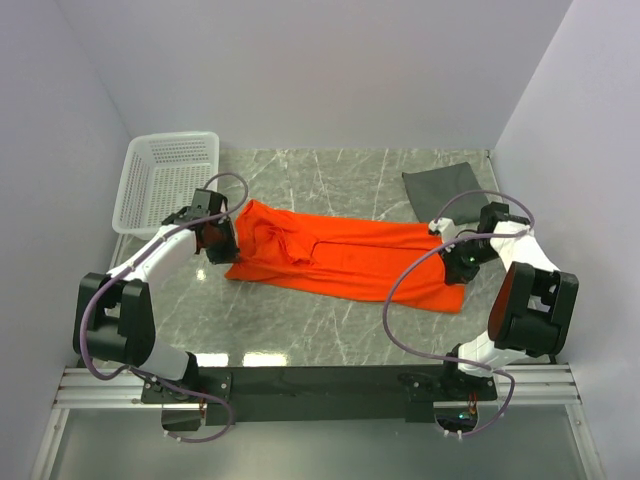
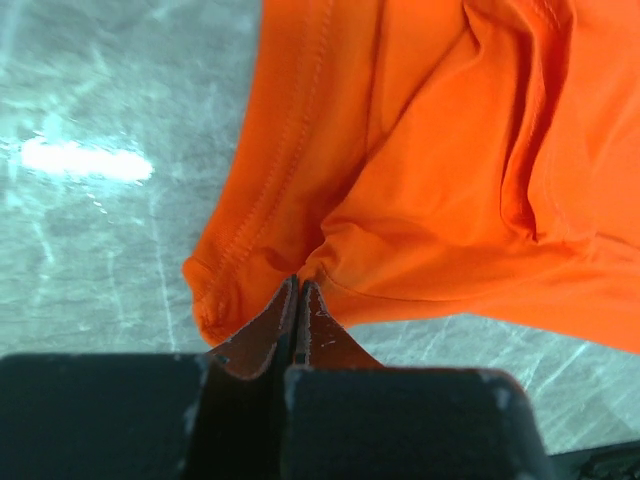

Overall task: Fold and stack the t-shirts
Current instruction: Fold the tshirt

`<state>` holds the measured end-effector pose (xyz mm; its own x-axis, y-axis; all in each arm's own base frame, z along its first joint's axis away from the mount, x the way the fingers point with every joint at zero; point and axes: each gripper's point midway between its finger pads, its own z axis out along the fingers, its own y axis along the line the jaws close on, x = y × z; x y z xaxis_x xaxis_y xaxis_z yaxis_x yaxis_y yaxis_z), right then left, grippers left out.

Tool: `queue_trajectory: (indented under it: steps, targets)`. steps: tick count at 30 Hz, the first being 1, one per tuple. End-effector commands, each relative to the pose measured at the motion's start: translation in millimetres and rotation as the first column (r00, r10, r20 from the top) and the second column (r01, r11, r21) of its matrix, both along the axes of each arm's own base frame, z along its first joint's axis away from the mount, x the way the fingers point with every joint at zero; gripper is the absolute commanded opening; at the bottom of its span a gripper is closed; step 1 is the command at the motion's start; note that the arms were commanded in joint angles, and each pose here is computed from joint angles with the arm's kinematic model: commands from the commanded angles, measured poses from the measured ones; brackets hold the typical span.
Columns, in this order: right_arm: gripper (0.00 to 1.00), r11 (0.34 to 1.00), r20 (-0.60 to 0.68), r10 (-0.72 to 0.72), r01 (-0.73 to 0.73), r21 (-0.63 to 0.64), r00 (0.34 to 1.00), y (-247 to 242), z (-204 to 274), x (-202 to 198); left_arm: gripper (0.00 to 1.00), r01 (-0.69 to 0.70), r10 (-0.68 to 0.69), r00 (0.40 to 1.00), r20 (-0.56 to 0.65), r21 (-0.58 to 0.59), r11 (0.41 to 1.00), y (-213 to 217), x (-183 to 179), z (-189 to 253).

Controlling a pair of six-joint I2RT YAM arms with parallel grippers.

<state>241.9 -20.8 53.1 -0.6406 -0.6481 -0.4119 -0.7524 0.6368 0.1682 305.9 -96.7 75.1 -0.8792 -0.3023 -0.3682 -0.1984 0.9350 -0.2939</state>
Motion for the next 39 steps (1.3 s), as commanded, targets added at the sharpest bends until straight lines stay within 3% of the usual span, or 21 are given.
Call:
queue_trajectory:
  steps: [1, 14, 19, 24, 28, 37, 39]
  targets:
    - [0.0, 1.0, 0.044, 0.012, -0.012, 0.007, 0.999, 1.5, 20.1, 11.5, 0.01, -0.031, 0.028, 0.997, 0.075, 0.046, 0.998, 12.1, 18.5, 18.3]
    - [0.0, 1.0, 0.054, -0.01, 0.012, -0.023, 0.999, -11.6, 17.4, 19.6, 0.01, -0.07, 0.066, 0.997, 0.041, 0.085, 0.994, 31.7, 11.5, 12.8]
    - [0.0, 1.0, 0.046, 0.0, 0.001, -0.008, 0.999, -11.5, 17.5, 15.1, 0.01, 0.044, -0.044, 0.999, -0.012, -0.02, 0.999, 9.1, -3.3, 17.2]
    - [0.0, 1.0, -0.022, -0.007, 0.007, 0.008, 1.0, -9.9, 5.7, 10.6, 0.01, 0.051, -0.056, 0.995, -0.085, -0.06, 0.997, 2.8, -17.8, 0.1]
    - [0.0, 0.999, -0.062, -0.031, 0.03, -0.019, 0.998, -14.4, -6.9, 7.8, 0.02, 0.036, -0.042, 0.99, -0.133, -0.049, 0.998, 4.0, -23.1, -11.4]
    - [0.0, 0.995, -0.029, -0.089, 0.087, -0.058, 0.996, -22.2, -10.1, 17.7, 0.04, 0.015, 0.008, 0.974, -0.226, 0.102, 0.995, 19.8, -34.3, -31.2]
    - [0.08, 0.995, -0.029, -0.083, 0.081, -0.051, 0.996, -20.9, -7.6, 17.5, 0.06, 0.017, 0.016, 0.971, -0.237, 0.136, 0.991, 22.6, -36.7, -33.1]
